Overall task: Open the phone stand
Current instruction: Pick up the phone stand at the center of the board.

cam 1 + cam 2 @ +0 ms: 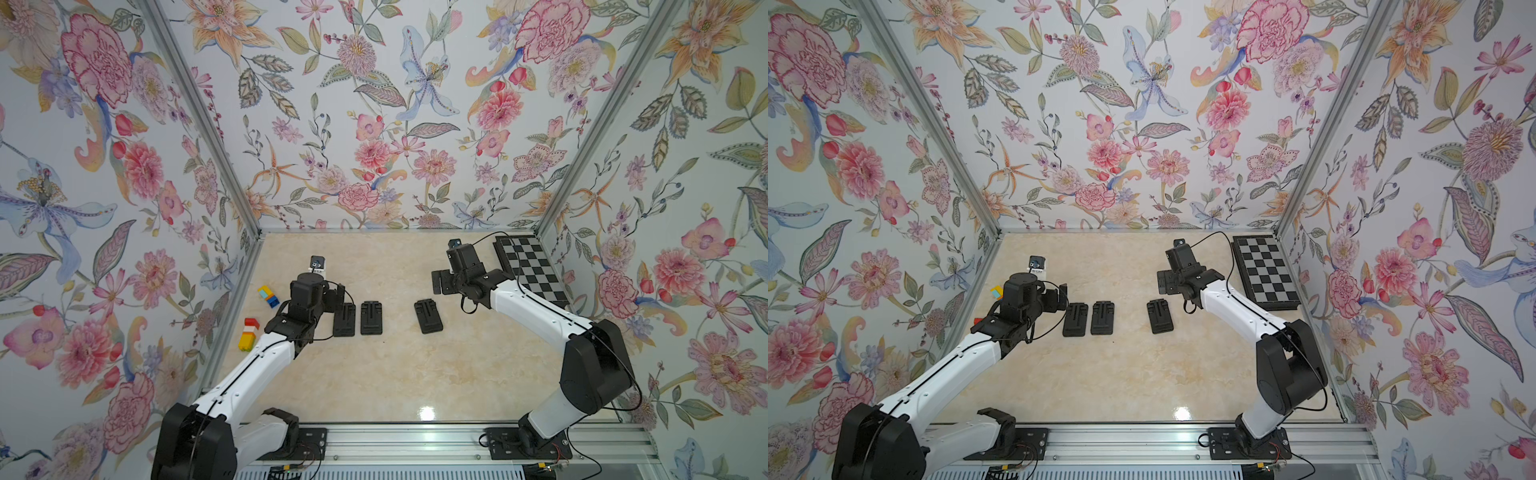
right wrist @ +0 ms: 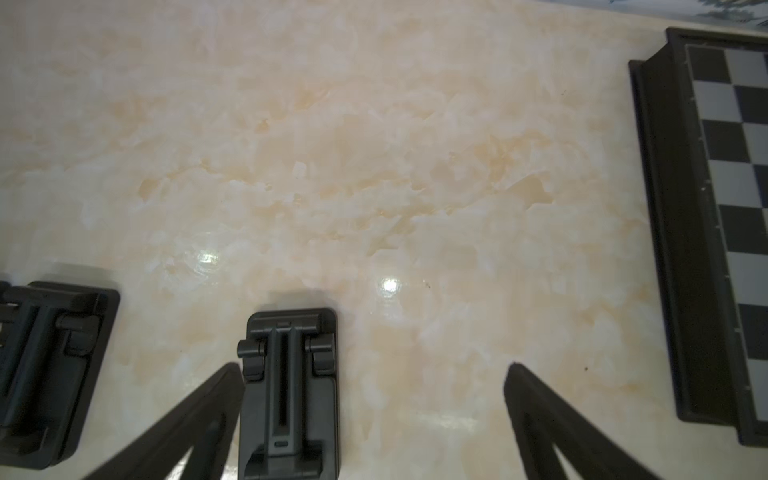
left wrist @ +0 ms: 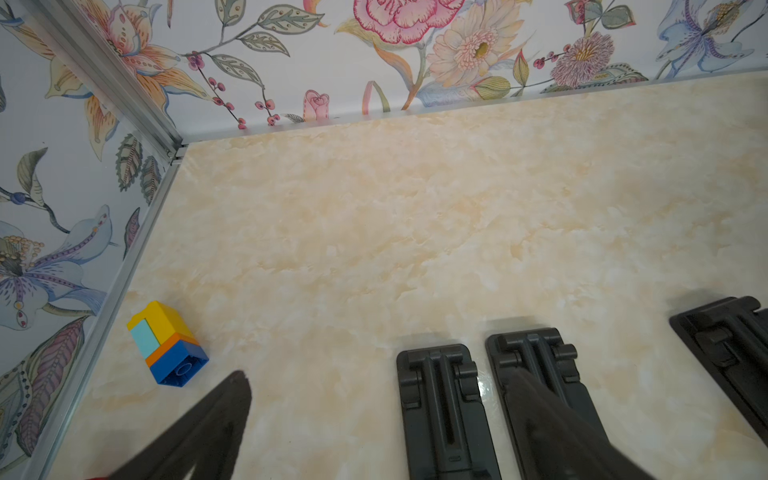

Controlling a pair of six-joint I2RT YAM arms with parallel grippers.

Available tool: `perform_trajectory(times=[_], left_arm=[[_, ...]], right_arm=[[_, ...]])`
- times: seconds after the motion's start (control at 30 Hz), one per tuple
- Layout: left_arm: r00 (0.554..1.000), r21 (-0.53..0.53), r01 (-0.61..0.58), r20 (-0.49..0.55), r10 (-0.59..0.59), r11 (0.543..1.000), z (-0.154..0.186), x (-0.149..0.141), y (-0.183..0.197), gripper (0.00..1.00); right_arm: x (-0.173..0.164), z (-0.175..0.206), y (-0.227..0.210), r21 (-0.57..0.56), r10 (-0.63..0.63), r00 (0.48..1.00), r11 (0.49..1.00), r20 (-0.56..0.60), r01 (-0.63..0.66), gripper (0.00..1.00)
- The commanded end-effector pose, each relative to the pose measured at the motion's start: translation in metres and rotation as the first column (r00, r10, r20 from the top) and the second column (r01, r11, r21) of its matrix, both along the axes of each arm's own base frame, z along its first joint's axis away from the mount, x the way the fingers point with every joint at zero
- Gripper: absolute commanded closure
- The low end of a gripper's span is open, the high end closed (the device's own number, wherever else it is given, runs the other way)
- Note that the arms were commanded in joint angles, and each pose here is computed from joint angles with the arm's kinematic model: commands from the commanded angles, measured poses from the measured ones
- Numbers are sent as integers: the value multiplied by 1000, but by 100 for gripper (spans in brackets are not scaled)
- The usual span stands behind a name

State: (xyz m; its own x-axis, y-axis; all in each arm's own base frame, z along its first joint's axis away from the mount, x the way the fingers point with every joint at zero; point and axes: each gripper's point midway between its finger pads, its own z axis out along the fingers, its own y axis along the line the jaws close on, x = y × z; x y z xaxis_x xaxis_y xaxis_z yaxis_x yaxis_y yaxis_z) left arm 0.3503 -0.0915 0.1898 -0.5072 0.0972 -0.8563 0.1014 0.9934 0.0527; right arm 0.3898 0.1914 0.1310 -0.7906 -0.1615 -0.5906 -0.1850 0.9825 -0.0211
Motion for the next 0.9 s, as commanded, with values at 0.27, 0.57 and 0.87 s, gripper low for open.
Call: perform_trajectory(times=[0.27,0.57,0.87], left_arm=[[990,-14,50,-128,-51,999,-28,-34,-36,2],[987,-15,56,-149,-57,998,-36,-37,-45,2],[984,-7,57,-169,-57,998,-42,-35,-50,2]], right_arm=[[-57,-57,39,31,35,929,999,-368,-25,28],[-56,-77,42,-5,35,910,999,-414,-41,52],[-47,-90,40,-59,20,904,997,-428,-50,58]])
